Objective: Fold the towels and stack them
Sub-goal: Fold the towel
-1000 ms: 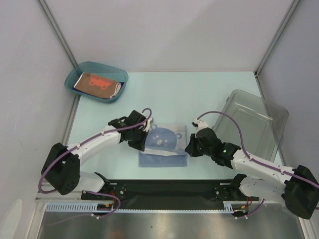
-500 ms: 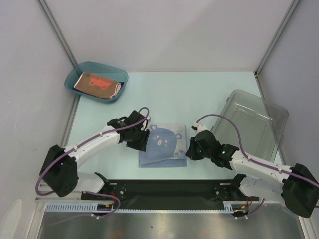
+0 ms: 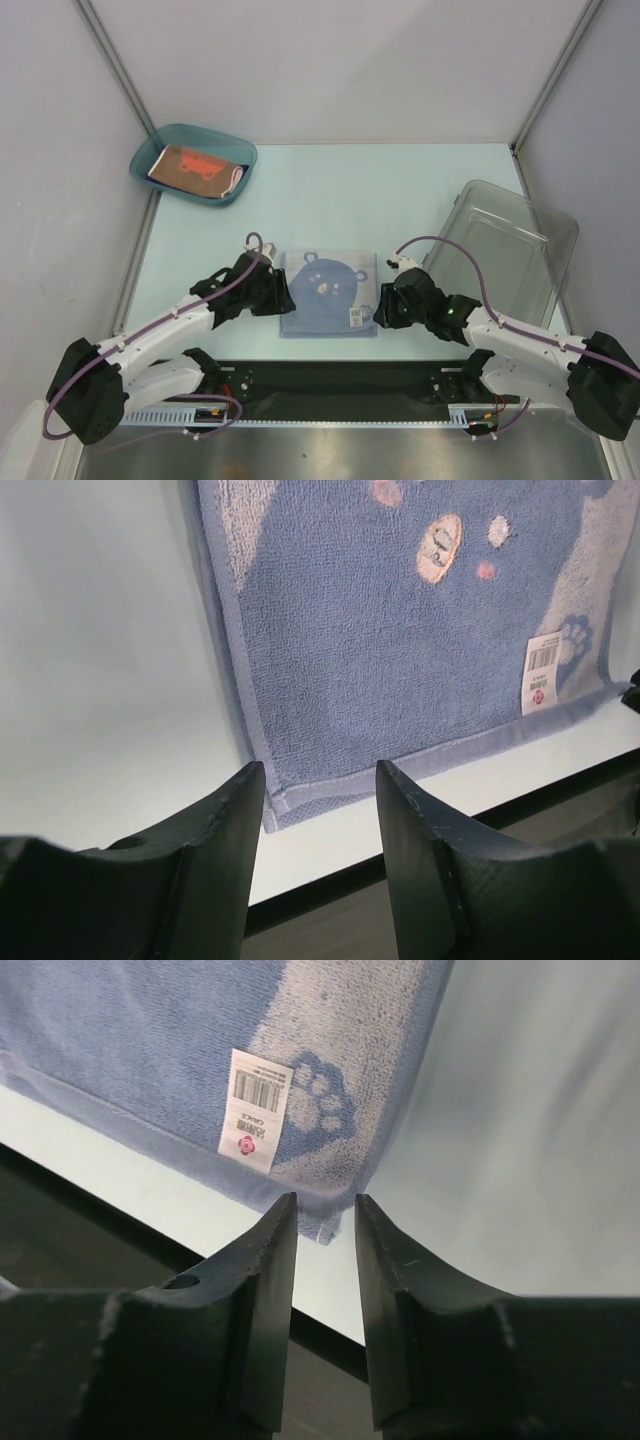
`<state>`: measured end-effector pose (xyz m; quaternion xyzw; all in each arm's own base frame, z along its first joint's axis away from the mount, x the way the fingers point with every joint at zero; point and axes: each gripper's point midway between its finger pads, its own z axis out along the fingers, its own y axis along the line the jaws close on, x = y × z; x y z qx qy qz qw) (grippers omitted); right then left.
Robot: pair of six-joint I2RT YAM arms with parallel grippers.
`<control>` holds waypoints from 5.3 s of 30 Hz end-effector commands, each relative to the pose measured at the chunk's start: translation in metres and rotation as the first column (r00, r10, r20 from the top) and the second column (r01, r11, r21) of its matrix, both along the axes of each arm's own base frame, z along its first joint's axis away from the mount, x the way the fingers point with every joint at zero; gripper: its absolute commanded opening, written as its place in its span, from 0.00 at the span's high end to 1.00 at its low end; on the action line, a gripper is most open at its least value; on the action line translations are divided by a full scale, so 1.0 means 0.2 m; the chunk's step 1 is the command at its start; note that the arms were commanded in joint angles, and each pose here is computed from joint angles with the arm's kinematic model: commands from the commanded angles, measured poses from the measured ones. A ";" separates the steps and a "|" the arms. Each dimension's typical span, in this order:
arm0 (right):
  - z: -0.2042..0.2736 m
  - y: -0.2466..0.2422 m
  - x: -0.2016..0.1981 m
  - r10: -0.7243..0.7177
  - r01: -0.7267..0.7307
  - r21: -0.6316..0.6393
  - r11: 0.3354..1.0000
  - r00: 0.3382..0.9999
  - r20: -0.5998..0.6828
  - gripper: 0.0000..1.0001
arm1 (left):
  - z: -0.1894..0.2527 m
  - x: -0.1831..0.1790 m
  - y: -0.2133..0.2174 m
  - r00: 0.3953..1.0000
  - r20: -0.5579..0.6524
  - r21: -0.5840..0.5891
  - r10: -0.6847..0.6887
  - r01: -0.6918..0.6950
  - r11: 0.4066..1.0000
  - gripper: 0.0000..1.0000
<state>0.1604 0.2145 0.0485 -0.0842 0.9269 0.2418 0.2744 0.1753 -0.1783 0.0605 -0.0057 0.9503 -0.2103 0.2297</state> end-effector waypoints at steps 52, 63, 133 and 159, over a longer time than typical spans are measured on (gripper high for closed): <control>0.03 0.04 -0.07 -0.182 0.195 0.102 0.975 0.976 -0.120 1.00 | -0.06 -0.11 0.02 0.997 -0.078 0.106 0.016 -0.007 0.994 1.00; -0.05 0.07 -0.10 -0.148 0.168 0.143 0.975 0.979 -0.137 1.00 | -0.23 -0.17 0.08 0.990 -0.132 0.147 0.046 -0.027 0.989 1.00; 0.06 0.06 0.85 0.547 -0.531 0.130 0.837 0.819 -0.176 0.49 | -0.06 0.83 0.10 0.904 -0.004 0.077 -0.427 0.426 0.901 0.42; -0.11 0.08 0.94 0.551 -0.515 0.209 0.831 0.812 -0.190 1.00 | -0.19 0.87 0.13 0.900 -0.072 0.069 -0.431 0.435 0.898 0.98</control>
